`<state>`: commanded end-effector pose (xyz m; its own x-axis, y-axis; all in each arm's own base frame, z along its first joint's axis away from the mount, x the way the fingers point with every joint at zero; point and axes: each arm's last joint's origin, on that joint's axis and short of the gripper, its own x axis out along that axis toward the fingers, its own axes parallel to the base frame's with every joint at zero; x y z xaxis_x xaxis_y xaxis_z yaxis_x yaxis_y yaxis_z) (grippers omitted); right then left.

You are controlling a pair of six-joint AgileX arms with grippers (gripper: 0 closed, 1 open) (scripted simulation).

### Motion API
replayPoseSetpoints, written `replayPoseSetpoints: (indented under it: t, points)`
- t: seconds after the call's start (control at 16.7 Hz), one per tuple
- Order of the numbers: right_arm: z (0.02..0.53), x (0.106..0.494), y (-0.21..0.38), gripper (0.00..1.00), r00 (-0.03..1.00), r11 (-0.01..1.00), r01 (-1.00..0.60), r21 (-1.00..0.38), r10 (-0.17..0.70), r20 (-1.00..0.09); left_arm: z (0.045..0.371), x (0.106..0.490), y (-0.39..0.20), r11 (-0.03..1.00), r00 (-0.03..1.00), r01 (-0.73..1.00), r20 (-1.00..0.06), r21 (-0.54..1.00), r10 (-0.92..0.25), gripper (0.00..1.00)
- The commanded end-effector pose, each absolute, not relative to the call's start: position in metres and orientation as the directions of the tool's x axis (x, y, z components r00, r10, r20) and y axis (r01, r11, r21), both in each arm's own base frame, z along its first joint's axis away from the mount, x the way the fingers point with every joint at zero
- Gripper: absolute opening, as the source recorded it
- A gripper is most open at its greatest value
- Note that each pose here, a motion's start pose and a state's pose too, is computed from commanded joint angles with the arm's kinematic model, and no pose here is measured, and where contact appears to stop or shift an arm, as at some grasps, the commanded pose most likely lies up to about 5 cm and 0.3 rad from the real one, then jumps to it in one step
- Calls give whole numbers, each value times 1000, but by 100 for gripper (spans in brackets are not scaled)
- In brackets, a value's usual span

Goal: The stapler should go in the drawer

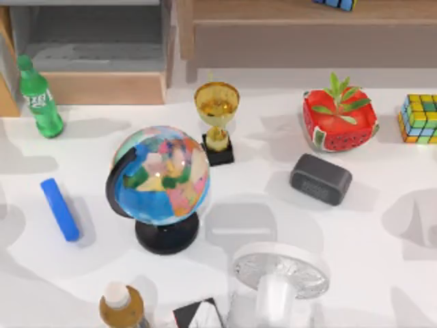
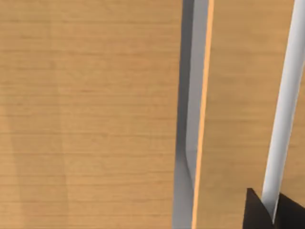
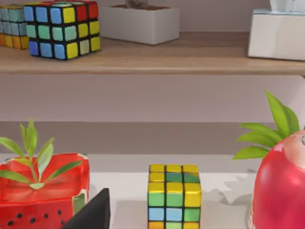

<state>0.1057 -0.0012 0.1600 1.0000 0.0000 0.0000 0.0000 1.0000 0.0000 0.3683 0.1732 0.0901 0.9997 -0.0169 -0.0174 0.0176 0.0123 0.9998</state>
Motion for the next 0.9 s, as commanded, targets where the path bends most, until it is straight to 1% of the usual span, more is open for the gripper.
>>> replayPoseSetpoints:
  t: [0.24, 0.66, 0.9]
  points:
    - [160, 106, -1, 100, 1000, 1000, 0, 0, 0, 0, 89, 365, 174, 13, 1000, 20, -20, 1000, -16, 0]
    - [160, 106, -1, 100, 1000, 1000, 0, 0, 0, 0, 88, 310, 174, 16, 1000, 26, -25, 1000, -18, 0]
    - [160, 106, -1, 100, 1000, 1000, 0, 0, 0, 0, 88, 306, 174, 15, 1000, 23, -23, 1000, -17, 0]
